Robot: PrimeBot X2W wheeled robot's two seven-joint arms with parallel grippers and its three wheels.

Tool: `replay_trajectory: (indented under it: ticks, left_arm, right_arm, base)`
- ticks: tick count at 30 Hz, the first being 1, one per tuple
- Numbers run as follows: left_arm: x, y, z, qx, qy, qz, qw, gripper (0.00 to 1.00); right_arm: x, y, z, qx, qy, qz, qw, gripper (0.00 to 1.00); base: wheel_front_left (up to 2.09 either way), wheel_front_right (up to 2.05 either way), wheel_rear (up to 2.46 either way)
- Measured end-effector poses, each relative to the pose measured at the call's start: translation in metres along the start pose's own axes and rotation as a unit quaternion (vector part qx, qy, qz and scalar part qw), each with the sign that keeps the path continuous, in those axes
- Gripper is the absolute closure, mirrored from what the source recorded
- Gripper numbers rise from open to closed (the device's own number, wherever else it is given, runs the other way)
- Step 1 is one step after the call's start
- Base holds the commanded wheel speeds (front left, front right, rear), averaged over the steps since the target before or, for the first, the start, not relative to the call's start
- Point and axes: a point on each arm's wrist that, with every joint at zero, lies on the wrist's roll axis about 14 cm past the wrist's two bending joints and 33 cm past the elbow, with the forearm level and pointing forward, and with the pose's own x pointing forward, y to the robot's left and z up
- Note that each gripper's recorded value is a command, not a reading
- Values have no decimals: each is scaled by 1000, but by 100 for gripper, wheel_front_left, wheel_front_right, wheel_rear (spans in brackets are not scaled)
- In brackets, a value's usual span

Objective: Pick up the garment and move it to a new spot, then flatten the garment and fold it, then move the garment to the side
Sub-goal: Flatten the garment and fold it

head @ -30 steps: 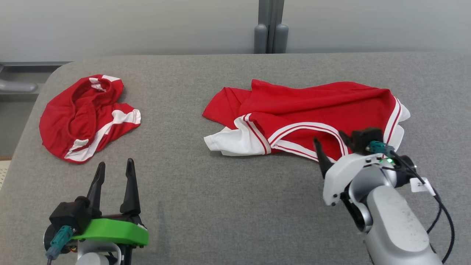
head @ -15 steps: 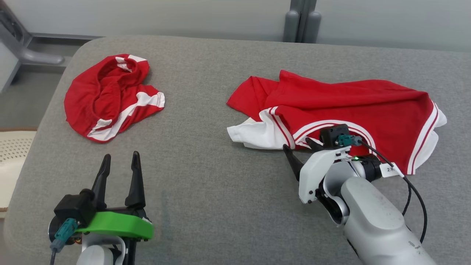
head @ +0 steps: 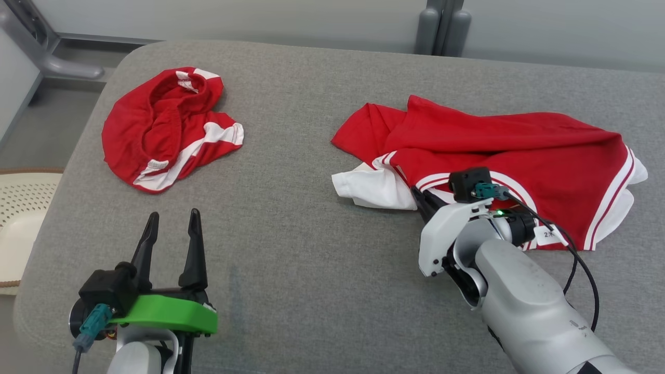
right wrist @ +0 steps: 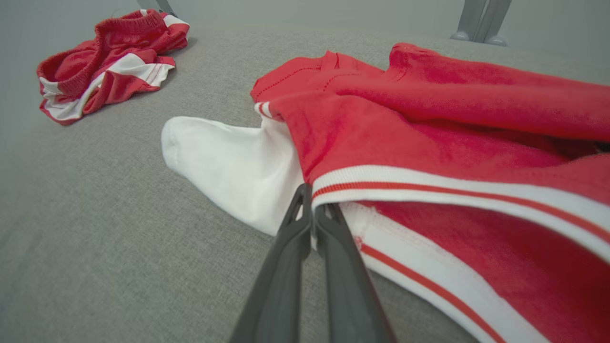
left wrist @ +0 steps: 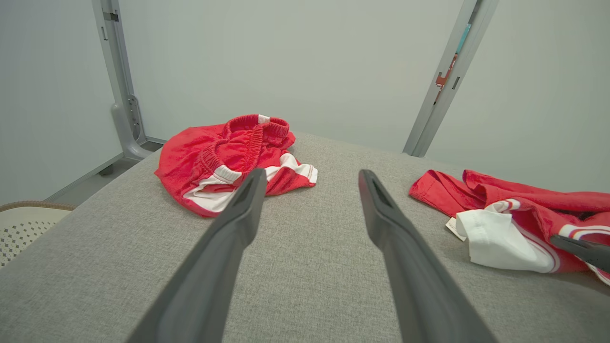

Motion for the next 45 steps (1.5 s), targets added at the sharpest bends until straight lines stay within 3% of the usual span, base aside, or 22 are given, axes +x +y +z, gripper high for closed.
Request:
replay_trajectory:
  ticks: [3,7,15,21,29,30,31,37,45]
  left_arm:
    - [1,-1,2,5,-3,-5,1000,0]
    - [3,-4,5,10,-6,-12,1000,0]
    - [5,-23,-2,6,2,-42,999,0]
    - [11,-44,-4,1,3,-72,997,0]
    - [16,-68,-8,-4,7,-104,995,0]
    - [16,-69,-8,-4,7,-106,994,0]
    - [16,-69,-8,-4,7,-106,994,0]
    - [13,-64,-7,-1,7,-102,995,0]
    - [12,-57,-7,1,7,-93,996,0]
  right_arm:
    - [-6,-10,-4,24,0,-18,1000,100]
    - [-19,-27,-9,15,7,-42,999,100]
    - [-90,-119,-19,3,36,-160,986,100]
    - [-165,-170,-11,-6,46,-259,965,100]
    - [-238,-198,3,-26,40,-367,929,100]
    - [-243,-199,3,-28,38,-375,926,96]
    - [-246,-199,5,-30,34,-380,924,0]
    - [-244,-191,0,13,31,-379,925,0]
    - [-238,-188,54,38,-59,-366,928,0]
  base:
    - [0,0,0]
    - [0,0,0]
    - [0,0,0]
    - [0,0,0]
    - [0,0,0]
    - [0,0,0]
    - [0,0,0]
    - [0,0,0]
    - [0,0,0]
